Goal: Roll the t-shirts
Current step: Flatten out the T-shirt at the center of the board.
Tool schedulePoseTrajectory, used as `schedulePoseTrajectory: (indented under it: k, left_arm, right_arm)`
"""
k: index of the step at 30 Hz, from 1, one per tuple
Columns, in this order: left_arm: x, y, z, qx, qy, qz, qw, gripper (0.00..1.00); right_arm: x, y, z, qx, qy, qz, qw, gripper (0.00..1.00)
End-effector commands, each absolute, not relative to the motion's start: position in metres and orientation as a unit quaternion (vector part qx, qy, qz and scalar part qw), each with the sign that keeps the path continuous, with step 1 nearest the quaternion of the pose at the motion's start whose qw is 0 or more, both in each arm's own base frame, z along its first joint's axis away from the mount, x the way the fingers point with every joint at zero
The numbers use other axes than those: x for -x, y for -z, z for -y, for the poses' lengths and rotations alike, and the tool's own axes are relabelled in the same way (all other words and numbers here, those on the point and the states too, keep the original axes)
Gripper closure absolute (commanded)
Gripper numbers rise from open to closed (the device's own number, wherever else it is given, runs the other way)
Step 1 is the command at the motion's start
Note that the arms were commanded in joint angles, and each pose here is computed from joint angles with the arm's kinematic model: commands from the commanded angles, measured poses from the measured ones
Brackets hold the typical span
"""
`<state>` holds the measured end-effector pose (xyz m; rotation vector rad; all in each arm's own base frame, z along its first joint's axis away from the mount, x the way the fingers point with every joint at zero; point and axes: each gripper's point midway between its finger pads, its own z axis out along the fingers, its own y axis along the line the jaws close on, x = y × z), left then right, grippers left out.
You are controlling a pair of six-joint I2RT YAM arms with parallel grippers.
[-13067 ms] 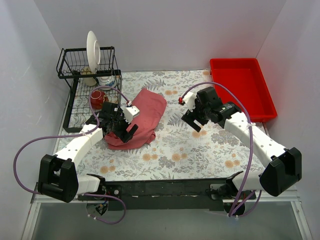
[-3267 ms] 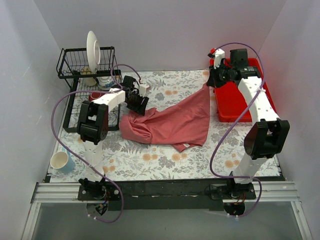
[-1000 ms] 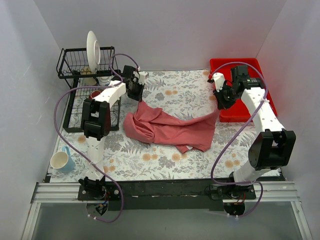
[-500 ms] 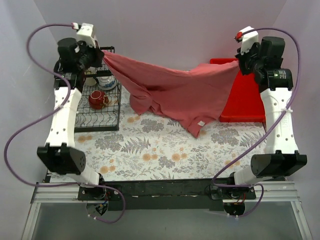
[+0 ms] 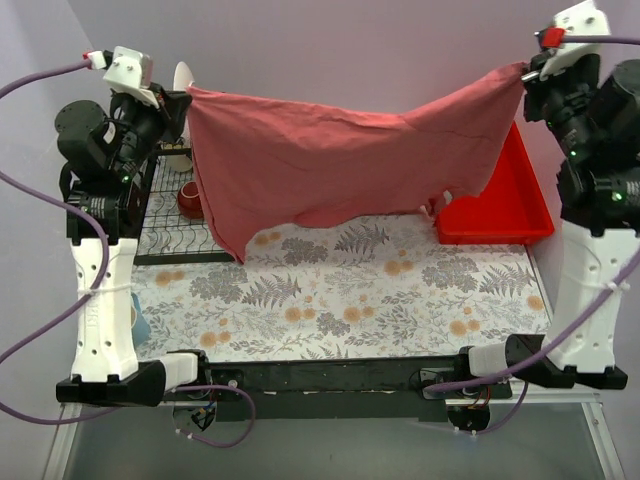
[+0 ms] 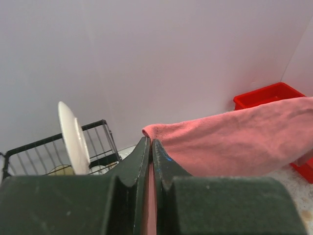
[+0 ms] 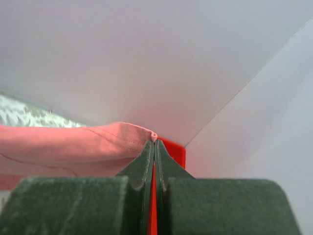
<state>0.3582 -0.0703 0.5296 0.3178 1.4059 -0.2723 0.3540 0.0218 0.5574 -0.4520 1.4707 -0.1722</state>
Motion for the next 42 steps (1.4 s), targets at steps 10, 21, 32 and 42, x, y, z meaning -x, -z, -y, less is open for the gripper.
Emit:
schedulePoseTrajectory:
  k: [10, 21, 32, 42]
  left_arm:
    - [-0.197, -0.628, 0.058, -0.146, 0.094, -0.515, 0.839, 1.0]
    - [-0.137, -0.68, 0.052, -0.138, 0.048, -0.424, 0.894, 1.0]
    - [-0.279, -0.661, 0.039, -0.145, 0.064, -0.495, 0.854, 1.0]
    - [-0.416, -0.423, 0.117, -0.241, 0.211, -0.678, 0.662, 0.98]
  right_arm:
    - [-0.141, -0.694, -0.031, 0.186, 0.081, -0.443, 0.873, 0.99]
    - [-0.083, -0.732, -0.042, 0.18, 0.05, -0.355, 0.916, 0.99]
    - [-0.213, -0.718, -0.048, 0.205, 0.048, -0.387, 0.898, 0.99]
    - [-0.384, -0.52, -0.076, 0.261, -0.051, -0.575, 0.774, 0.99]
